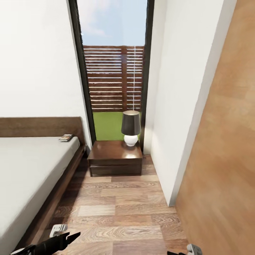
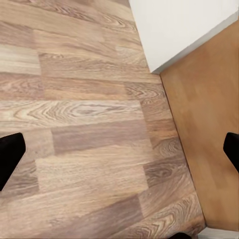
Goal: In the bedroom, move the book from the bed onto either nightstand, and place the two sandals side by side next to the bed.
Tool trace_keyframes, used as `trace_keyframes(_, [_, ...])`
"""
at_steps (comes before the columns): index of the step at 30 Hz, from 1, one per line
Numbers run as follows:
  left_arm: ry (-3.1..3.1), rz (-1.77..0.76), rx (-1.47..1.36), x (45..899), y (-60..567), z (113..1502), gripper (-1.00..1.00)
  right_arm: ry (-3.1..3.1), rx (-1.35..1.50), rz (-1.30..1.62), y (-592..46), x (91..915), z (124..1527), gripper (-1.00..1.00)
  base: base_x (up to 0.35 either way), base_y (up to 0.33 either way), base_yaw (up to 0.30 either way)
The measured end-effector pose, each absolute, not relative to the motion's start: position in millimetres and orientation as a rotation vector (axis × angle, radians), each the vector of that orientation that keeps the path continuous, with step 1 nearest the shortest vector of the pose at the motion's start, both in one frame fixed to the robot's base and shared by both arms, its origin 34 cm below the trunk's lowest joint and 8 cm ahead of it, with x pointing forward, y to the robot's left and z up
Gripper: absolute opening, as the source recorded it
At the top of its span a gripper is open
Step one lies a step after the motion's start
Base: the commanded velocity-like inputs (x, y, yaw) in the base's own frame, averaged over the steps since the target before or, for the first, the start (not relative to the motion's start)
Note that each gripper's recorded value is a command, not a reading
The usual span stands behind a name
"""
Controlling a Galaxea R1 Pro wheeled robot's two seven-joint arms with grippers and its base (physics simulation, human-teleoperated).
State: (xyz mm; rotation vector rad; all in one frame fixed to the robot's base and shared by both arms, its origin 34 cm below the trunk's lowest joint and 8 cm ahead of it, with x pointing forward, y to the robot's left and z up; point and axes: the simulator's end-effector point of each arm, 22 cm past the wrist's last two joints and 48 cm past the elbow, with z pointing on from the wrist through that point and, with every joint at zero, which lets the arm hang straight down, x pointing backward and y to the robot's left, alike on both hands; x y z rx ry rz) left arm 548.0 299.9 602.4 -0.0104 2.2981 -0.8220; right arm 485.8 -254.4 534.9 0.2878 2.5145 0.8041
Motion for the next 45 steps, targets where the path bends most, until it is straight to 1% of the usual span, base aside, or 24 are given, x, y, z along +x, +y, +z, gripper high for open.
trace_keyframes(4, [2.298,-0.823,-0.01,548.0,299.4,602.5,1.0,2.514,0.288,0.804,-254.4,485.7,535.0,1.0,0.267,0.0,0.156])
trace_keyframes(12, [2.298,-0.823,-0.011,548.0,299.0,602.4,1.0,2.514,0.288,0.804,-254.5,485.7,535.0,1.0,0.28,0.0,0.021])
trace_keyframes(20, [2.298,-0.823,-0.011,548.1,299.0,602.2,1.0,2.515,0.288,0.804,-254.5,485.8,534.7,1.0,0.041,0.0,0.037])
trace_keyframes(30, [2.298,-0.823,-0.01,548.1,299.0,602.3,1.0,2.515,0.288,0.804,-254.4,485.7,534.8,1.0,0.032,0.0,0.228])
trace_keyframes(45, [2.298,-0.823,-0.01,548.0,299.0,602.5,1.0,2.514,0.288,0.804,-254.5,485.7,535.1,1.0,0.302,0.0,0.013])
